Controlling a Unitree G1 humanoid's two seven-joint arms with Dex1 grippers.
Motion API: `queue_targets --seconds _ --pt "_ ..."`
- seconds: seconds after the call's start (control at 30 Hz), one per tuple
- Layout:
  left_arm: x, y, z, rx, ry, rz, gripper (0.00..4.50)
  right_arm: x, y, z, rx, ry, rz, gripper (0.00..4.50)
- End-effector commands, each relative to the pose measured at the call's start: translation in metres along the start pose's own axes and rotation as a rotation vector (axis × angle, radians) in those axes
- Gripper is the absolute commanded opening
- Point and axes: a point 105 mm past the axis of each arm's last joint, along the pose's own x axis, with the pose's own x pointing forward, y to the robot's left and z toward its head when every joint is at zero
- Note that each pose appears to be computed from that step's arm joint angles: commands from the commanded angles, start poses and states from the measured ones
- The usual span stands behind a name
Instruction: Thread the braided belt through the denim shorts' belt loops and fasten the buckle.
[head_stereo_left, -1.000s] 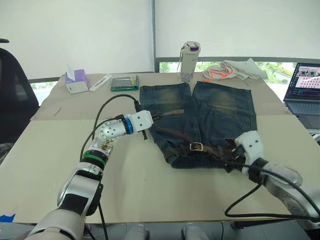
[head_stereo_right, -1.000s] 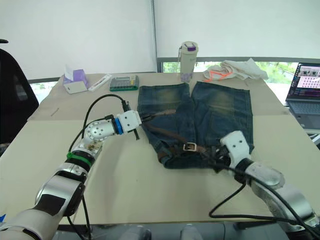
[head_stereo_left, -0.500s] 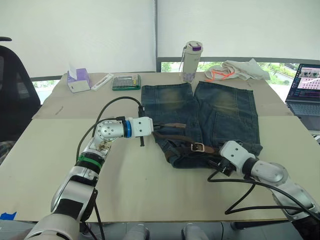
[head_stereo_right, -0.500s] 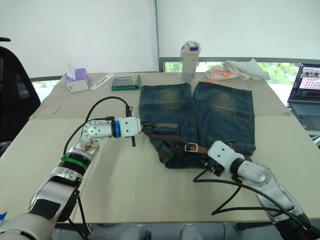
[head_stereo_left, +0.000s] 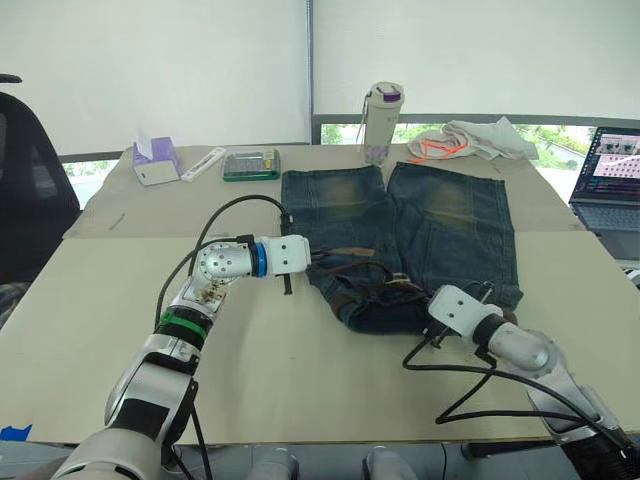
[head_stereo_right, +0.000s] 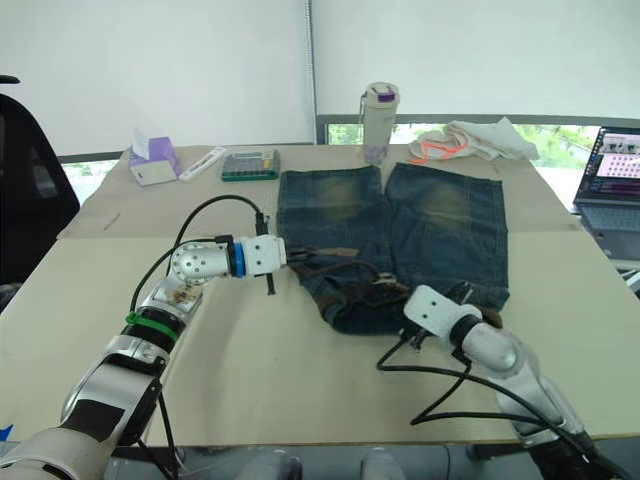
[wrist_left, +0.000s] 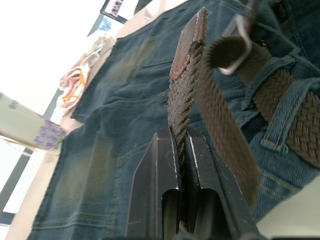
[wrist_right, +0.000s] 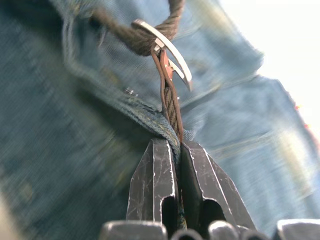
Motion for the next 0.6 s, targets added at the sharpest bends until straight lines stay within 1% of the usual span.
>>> queue_targets --seconds 0.03,0.17,0.27,0.4,0.47,0.6 --pt "0.008 0.011 0.009 0.048 -0.002 0.03 0.0 -0.002 -0.027 0.025 -0.157 -0.119 -0.178 0.06" --pt "0.019 0.017 0.01 0.105 0.039 0.037 0.0 -0.001 -0.032 0.036 -0.302 -0.172 -0.262 0.06" --pt "0.026 0.022 0.012 0.156 0.053 0.05 0.0 0.0 -0.03 0.042 -0.392 -0.198 -0.275 0.06" --pt "0.032 0.021 0.021 0.314 0.058 0.017 0.0 0.002 -0.025 0.041 -0.436 -0.202 -0.264 0.06" --pt "0.032 0.021 0.021 0.414 0.079 -0.01 0.0 0.002 -0.024 0.041 -0.439 -0.202 -0.264 0.06" --pt "0.03 0.024 0.022 0.529 0.098 -0.041 0.0 0.002 -0.023 0.039 -0.446 -0.199 -0.26 0.06"
